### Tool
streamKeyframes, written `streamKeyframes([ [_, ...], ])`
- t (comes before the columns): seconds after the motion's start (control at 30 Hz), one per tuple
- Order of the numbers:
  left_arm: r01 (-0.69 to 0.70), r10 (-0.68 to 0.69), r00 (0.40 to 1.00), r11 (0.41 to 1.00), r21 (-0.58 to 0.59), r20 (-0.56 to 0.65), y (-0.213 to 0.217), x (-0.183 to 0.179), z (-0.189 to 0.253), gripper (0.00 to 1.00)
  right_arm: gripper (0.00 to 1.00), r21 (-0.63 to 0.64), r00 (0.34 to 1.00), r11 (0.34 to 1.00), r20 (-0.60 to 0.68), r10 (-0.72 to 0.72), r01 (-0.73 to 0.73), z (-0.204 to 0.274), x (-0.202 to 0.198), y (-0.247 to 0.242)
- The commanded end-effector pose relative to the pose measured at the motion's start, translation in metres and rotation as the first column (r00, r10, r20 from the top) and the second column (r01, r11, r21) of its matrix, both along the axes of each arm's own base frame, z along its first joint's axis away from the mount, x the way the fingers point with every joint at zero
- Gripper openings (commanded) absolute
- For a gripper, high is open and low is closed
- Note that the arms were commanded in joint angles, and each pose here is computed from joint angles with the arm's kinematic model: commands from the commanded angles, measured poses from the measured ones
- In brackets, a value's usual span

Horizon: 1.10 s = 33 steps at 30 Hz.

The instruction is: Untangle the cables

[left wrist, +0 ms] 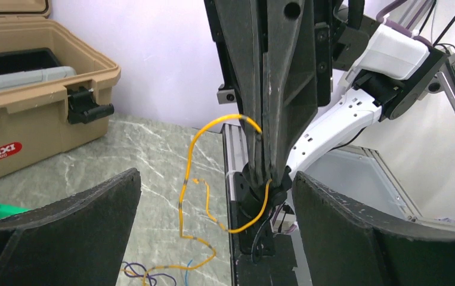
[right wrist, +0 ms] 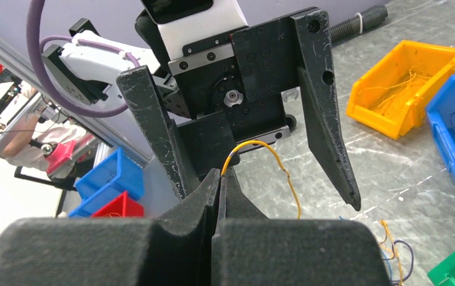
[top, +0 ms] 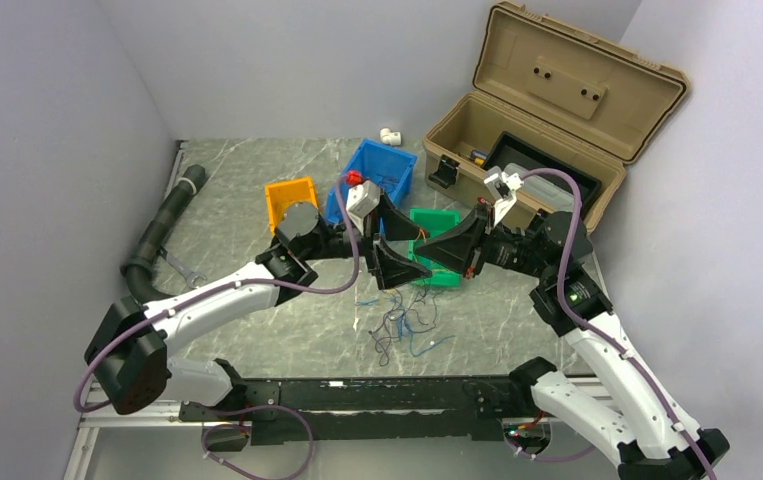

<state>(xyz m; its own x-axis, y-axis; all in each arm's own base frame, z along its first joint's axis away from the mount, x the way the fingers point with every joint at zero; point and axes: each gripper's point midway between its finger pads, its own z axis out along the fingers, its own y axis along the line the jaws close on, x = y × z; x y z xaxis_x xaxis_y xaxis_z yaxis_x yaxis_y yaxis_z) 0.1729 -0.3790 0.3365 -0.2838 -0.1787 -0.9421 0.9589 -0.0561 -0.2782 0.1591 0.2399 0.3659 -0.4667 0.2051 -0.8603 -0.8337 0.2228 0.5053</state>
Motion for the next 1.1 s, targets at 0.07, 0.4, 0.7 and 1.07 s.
streamKeyframes([
  [0.07,0.063,-0.061,0.998,0.997,-0.053,0.035,-0.006,-0.006,0.023,0.96,0.00,0.063,0.995,0.998,0.099,0.006,-0.012,0.031,-0.002,0.001],
  [0.4,0.109,-0.109,0.994,0.993,-0.052,0.003,-0.015,-0.013,0.017,0.59,0.00,0.098,0.992,0.995,0.115,-0.045,0.034,0.037,0.009,0.001],
  [0.7,0.110,-0.111,0.994,0.993,-0.040,-0.009,-0.017,-0.017,0.014,0.02,0.00,0.103,0.978,0.982,0.121,-0.172,0.160,0.034,0.022,-0.010],
  [1.07,-0.155,0.187,0.971,0.966,0.208,-0.146,0.012,0.028,0.000,0.00,0.87,0.004,0.933,0.936,0.069,-0.353,0.353,-0.017,0.040,-0.033],
])
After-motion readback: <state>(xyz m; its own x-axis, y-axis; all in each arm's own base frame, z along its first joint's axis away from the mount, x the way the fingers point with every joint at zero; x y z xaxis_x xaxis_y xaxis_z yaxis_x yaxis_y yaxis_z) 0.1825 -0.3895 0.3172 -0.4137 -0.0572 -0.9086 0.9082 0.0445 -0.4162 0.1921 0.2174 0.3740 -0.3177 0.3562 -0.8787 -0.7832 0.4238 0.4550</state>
